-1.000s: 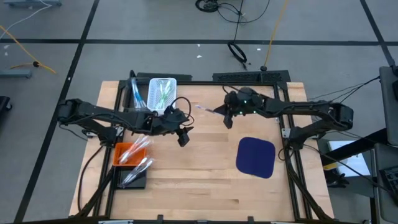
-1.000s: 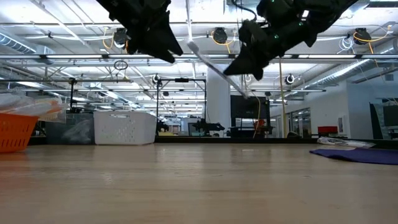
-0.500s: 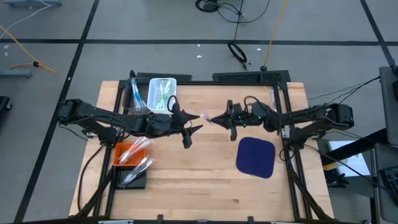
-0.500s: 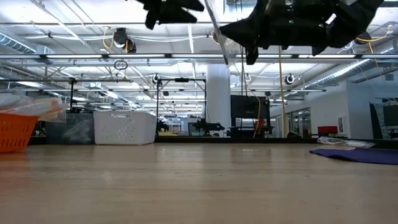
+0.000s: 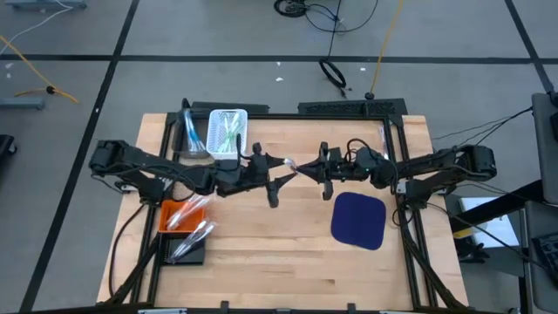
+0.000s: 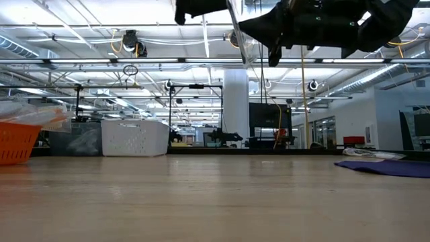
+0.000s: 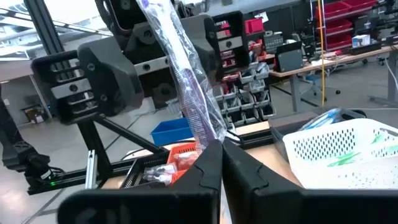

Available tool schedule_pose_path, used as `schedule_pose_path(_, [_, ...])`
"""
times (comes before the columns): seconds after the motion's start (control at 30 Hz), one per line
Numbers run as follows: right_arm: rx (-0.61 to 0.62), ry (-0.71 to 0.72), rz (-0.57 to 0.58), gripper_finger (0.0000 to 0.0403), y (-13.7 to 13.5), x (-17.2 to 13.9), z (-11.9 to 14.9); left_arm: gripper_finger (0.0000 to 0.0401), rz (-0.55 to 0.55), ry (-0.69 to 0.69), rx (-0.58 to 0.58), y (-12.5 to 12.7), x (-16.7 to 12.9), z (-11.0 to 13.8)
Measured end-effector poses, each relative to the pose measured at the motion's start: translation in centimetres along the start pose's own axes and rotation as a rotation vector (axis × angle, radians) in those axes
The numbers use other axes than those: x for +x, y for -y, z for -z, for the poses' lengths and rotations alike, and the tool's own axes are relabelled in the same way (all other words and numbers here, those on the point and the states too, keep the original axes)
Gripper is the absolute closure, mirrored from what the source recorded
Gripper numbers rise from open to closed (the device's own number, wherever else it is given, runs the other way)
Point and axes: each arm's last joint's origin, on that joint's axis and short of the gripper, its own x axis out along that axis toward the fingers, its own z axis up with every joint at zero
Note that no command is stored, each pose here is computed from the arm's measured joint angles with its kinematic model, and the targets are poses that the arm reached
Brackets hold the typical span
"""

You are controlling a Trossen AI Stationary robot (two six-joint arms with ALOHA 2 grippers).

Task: Pick & Place Toothbrushes
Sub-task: Put the violet toothbrush into the black bin

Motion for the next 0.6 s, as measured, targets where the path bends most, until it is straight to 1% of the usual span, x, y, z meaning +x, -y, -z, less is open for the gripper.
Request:
schedule_pose_path(0.1, [0.001, -0.009, -0.004, 0.0403, -0.1, 0.0, 0.1, 0.0219, -0.007, 0.000, 0.003, 0.0, 0.6, 0.6])
schedule_pose_path(0.17, [-0.003, -0.012, -0.008, 0.0403, -0.3, 0.0, 0.2, 0.0245, -0.013, 0.000, 0.001, -0.1, 0.8, 0.8])
schedule_pose_path(0.23, [-0.007, -0.018, -0.013, 0.0403, -0.4, 0.0, 0.3, 0.0284, -0.017, -0.010, 0.000, -0.2, 0.9, 1.0])
schedule_pose_path(0.33, [-0.010, -0.022, -0.011, 0.0403, -0.4, 0.1, 0.3, 0.0359, -0.013, -0.012, -0.009, -0.2, 0.9, 1.0])
schedule_pose_path(0.37, [-0.010, -0.023, -0.010, 0.0403, -0.4, 0.0, 0.3, 0.0378, -0.011, -0.012, -0.009, -0.2, 0.9, 1.0])
schedule_pose_path(0.4, [-0.010, -0.025, -0.009, 0.0403, -0.4, 0.0, 0.3, 0.0386, -0.011, -0.013, -0.009, -0.2, 0.9, 1.0])
schedule_pose_path(0.6, [-0.022, -0.042, -0.005, 0.0403, -0.3, 0.0, 0.5, 0.0393, -0.009, -0.041, -0.015, -0.2, 0.8, 1.3])
